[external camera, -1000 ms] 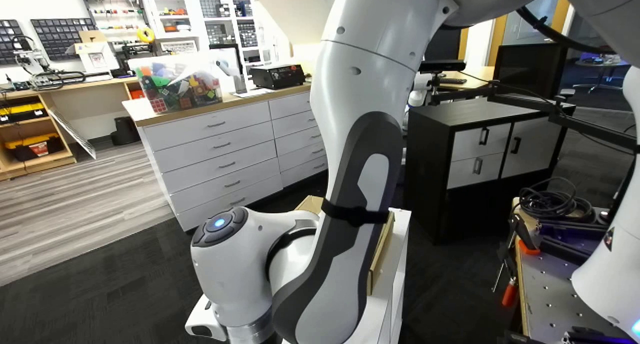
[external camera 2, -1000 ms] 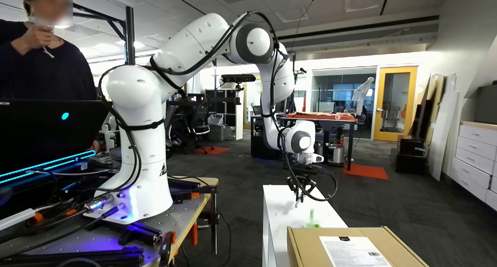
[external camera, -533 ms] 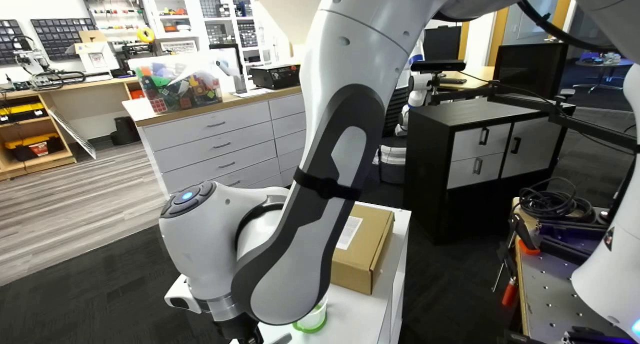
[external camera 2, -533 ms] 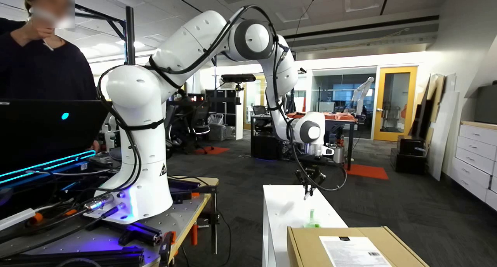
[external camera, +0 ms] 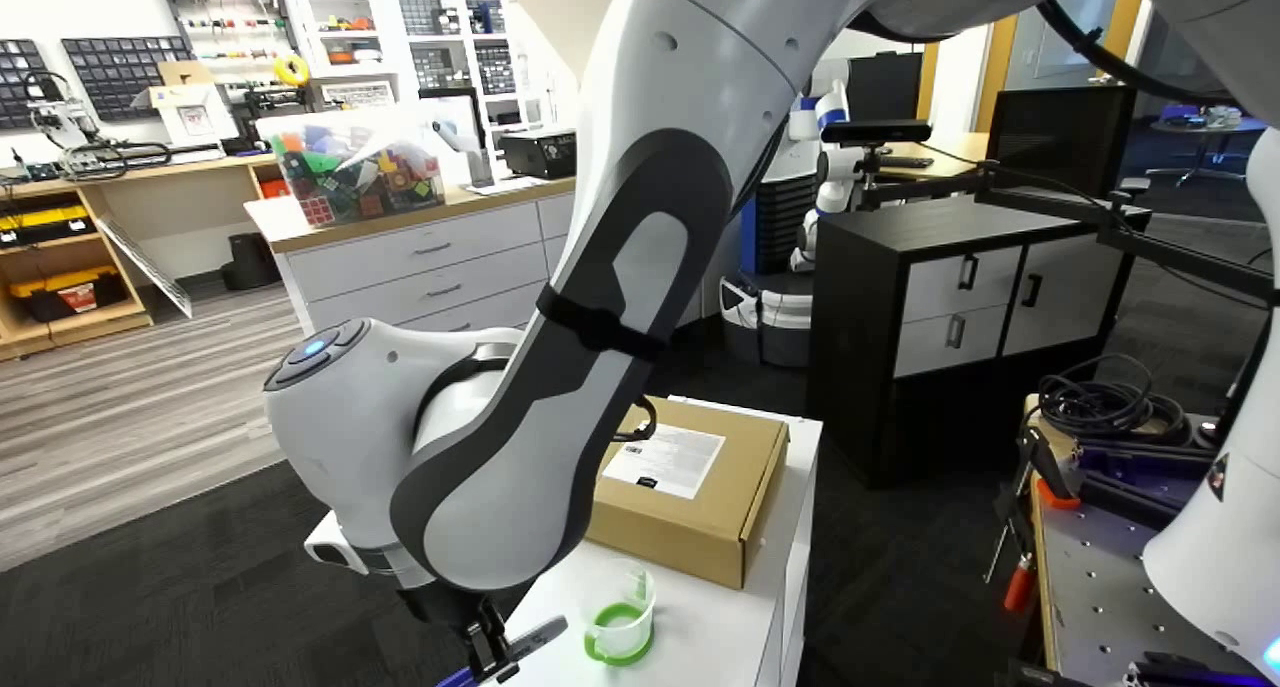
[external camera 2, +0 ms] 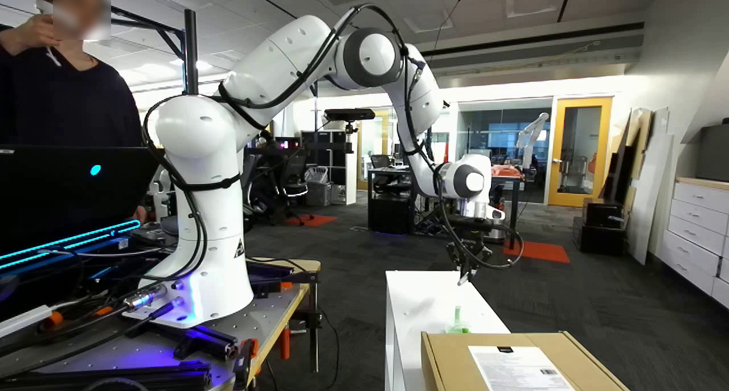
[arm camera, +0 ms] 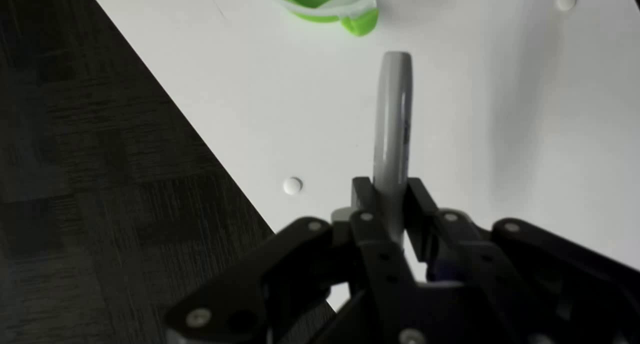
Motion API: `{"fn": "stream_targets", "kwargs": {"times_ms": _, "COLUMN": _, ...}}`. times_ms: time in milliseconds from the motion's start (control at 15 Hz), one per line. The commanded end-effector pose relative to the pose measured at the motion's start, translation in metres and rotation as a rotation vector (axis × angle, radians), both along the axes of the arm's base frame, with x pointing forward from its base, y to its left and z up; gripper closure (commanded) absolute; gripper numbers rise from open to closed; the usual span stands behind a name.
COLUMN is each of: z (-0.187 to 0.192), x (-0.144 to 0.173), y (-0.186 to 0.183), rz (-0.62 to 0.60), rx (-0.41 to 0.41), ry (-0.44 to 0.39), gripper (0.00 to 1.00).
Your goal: Pick up the pen and put it in the cup
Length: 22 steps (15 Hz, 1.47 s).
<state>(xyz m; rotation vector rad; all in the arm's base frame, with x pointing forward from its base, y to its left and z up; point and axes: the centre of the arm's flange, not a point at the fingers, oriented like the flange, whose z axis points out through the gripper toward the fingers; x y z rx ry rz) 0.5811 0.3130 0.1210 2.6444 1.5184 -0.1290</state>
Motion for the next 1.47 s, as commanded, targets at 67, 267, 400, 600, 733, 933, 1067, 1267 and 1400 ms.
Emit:
{"fn": "stream_targets", "kwargs": {"times_ms": 67, "z": 0.023, "x": 0.009, "y": -0.014, "rz": -0.064, "rx": -0.092, "ry": 0.031, "gripper": 0.94}}
{"fn": "stream_targets", "kwargs": {"times_ms": 267, "z": 0.027, "x": 0.014, "y": -0.023, "rz": -0.084, "rx": -0.149, "ry": 0.061, "gripper": 0.94}}
{"fn": "stream_targets", "kwargs": {"times_ms": 400, "z": 0.03, "x": 0.016, "y": -0.028, "rz": -0.094, "rx": -0.18, "ry": 0.083, "gripper": 0.94}}
{"fn": "stream_targets", "kwargs": {"times_ms": 600, "z": 0.035, "x": 0.016, "y": -0.035, "rz": -0.106, "rx": -0.241, "ry": 0.126, "gripper": 0.94}}
{"fn": "stream_targets", "kwargs": {"times_ms": 733, "z": 0.039, "x": 0.016, "y": -0.039, "rz": -0.112, "rx": -0.284, "ry": 0.154, "gripper": 0.94}}
{"fn": "stream_targets", "kwargs": {"times_ms": 933, "z": 0.041, "x": 0.014, "y": -0.047, "rz": -0.117, "rx": -0.353, "ry": 0.21, "gripper": 0.94}}
{"fn": "stream_targets", "kwargs": {"times_ms": 1067, "z": 0.041, "x": 0.011, "y": -0.054, "rz": -0.12, "rx": -0.394, "ry": 0.244, "gripper": 0.94}}
{"fn": "stream_targets", "kwargs": {"times_ms": 1267, "z": 0.037, "x": 0.005, "y": -0.065, "rz": -0.132, "rx": -0.435, "ry": 0.29, "gripper": 0.94}}
{"fn": "stream_targets", "kwargs": {"times_ms": 1400, "z": 0.032, "x": 0.001, "y": -0.071, "rz": -0.137, "rx": -0.451, "ry": 0.32, "gripper": 0.94}}
